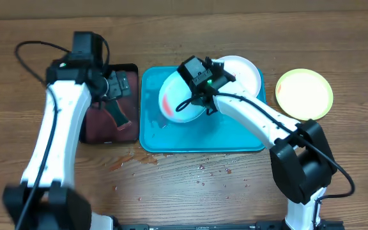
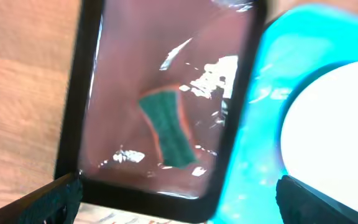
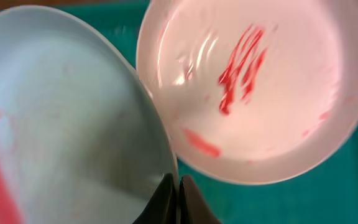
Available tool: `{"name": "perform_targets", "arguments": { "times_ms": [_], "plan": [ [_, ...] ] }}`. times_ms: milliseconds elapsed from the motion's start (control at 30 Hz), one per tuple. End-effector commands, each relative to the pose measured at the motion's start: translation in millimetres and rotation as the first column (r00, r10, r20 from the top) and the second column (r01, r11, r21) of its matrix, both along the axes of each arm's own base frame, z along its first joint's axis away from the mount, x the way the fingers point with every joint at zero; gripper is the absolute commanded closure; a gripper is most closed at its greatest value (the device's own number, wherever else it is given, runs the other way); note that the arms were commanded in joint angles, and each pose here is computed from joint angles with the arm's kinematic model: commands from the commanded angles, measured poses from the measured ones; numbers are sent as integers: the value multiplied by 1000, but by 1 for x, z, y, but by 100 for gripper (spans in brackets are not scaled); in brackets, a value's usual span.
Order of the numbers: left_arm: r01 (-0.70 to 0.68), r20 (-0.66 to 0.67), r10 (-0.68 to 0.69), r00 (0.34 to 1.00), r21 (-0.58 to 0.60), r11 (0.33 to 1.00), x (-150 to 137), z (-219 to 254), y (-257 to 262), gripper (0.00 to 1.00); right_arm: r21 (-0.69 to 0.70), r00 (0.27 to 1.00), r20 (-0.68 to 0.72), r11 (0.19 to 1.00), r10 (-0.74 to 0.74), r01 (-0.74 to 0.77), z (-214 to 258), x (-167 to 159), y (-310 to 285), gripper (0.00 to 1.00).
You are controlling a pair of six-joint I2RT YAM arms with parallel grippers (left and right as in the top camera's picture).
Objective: Clean dirty plates on tray and stack at the side
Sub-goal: 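Lift and tilt the light-blue plate upright with the right gripper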
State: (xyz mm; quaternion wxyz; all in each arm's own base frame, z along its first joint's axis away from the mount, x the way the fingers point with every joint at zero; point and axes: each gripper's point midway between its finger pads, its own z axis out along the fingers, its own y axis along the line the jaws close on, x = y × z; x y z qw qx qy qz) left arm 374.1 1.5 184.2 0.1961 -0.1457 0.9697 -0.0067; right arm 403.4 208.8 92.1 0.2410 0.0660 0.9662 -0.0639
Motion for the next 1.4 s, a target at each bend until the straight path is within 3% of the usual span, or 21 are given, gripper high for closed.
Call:
{"name": "perform_targets", "arguments": {
  "times_ms": [0,233,533,900,1200,1367],
  "plan": [
    [49,135,-43,990,-37,998,-5,47,-10,0,-103,981,194,994,-4,25,69,22,-22,96],
    [64,258,-50,965,-48,997,-22,89,-12,0,-279,938,343,959,46,55,121,24,-35,96],
    [75,279,-55,959,-59,995,-25,96,-15,0,-536,861,451,843,235,50,169,12,-3,96],
    [162,360,-138,923,-36,986,-12,111,-22,0,-627,816,511,767,270,138,201,4,5,96],
    [177,424,-158,892,-6,984,-7,127,-22,0,-547,749,637,791,182,273,225,7,3,96],
    [177,426,-158,891,-6,984,-7,127,-22,0,-584,754,614,777,234,234,233,13,11,96]
  ]
}}
